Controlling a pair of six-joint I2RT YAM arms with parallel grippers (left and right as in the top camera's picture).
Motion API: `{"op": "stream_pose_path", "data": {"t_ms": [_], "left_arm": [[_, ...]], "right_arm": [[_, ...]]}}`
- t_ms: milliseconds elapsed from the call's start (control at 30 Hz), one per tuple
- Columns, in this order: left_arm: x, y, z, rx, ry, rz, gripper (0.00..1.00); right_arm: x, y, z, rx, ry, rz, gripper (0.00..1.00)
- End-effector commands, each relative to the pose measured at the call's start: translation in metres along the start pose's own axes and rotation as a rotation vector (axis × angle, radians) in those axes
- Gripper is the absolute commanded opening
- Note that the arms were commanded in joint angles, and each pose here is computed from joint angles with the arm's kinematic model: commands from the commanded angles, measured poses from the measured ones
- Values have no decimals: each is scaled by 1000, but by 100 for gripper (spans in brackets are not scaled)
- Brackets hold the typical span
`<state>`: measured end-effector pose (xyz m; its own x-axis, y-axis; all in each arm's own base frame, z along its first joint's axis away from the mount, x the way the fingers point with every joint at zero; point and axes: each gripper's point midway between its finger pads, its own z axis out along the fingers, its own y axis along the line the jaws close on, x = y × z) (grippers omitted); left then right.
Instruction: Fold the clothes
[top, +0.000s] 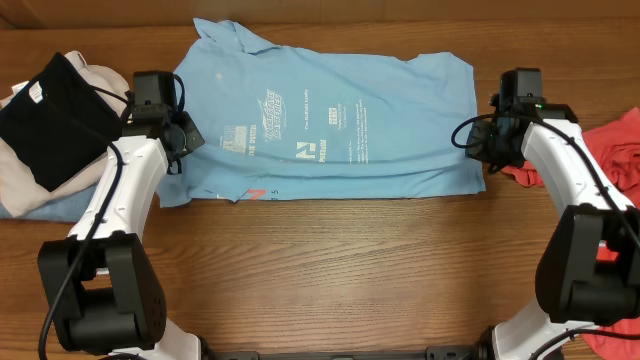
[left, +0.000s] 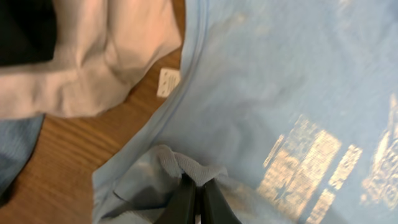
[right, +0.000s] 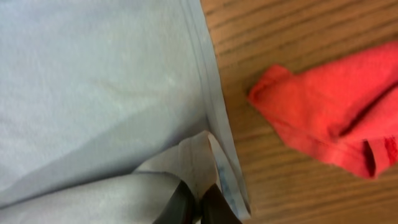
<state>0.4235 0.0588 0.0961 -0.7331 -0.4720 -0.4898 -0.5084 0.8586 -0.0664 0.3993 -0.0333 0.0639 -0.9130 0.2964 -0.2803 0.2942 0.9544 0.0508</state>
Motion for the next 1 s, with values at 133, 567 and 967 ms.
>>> {"op": "stream_pose_path", "data": {"t_ms": [133, 567, 967], "left_arm": [[-11, -10, 8, 31, -44, -8, 4], [-7, -15, 37, 30, -35, -5, 4], [-20, -22, 43, 58, -88, -15, 4]], "right_arm": [[-18, -1, 0, 2, -73, 2, 4], [-33, -2, 8, 18, -129, 20, 4], [-41, -7, 9, 49, -165, 42, 4]]}}
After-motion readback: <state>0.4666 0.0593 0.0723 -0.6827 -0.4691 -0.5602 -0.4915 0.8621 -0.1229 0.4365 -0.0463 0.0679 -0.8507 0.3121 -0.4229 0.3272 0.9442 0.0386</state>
